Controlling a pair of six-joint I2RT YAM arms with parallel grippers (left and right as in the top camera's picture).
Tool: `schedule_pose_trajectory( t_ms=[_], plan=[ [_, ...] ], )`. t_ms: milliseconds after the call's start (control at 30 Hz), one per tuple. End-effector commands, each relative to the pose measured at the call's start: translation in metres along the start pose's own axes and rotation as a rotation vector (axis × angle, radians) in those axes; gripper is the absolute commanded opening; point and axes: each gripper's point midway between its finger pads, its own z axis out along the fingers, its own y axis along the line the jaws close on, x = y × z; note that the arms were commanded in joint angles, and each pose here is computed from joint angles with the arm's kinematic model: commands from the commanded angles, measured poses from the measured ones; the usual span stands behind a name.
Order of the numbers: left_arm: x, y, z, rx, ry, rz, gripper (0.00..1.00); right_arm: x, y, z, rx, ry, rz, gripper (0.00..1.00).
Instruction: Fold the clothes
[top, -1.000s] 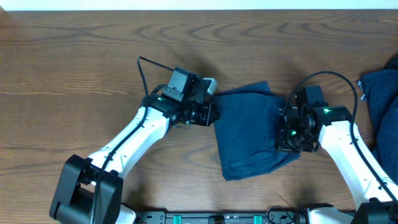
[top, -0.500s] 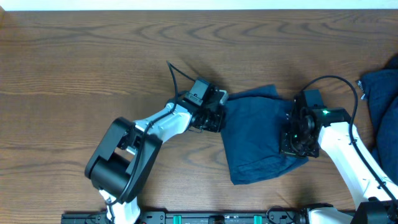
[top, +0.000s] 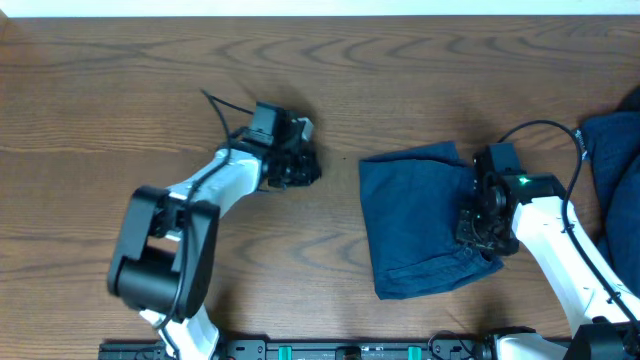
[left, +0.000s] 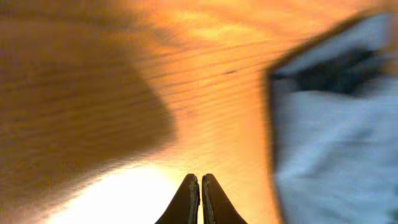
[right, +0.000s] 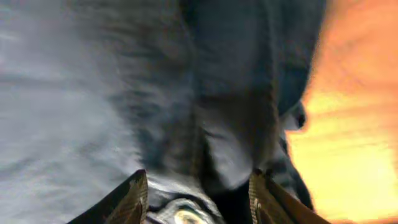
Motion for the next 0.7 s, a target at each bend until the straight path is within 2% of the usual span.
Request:
schedule_pose_trajectory(
  t_ms=[0,267,300,400,433,467,667],
  plan=[
    [-0.002,-0.054,-0.022,0.182,-0.006,0.078,0.08,-0.002,0.020,-0.015,-0.130,-0.033,-0.093,0.52],
    [0.025,-0.107,-0.015,0.254,0.047,0.217,0.13,-0.013,0.022,-0.077,-0.178,-0.198,-0.027,0.58],
    [0.029,-0.111,-0.011,0.243,0.052,0.238,0.13,-0.015,0.023,-0.081,-0.188,-0.218,-0.012,0.53],
    [0.036,-0.111,0.004,0.135,0.040,0.286,0.12,-0.014,0.023,-0.081,-0.202,-0.218,0.076,0.09],
    [0.038,-0.108,0.009,0.090,0.032,0.301,0.13,-0.013,0.023,-0.078,-0.204,-0.202,0.104,0.04],
    [0.038,-0.108,0.014,0.066,0.027,0.314,0.13,-0.009,0.025,-0.072,-0.211,-0.172,0.134,0.01],
    [0.047,-0.110,0.044,0.069,0.044,0.355,0.13,0.013,0.029,-0.023,-0.221,-0.019,0.199,0.01]
  ],
)
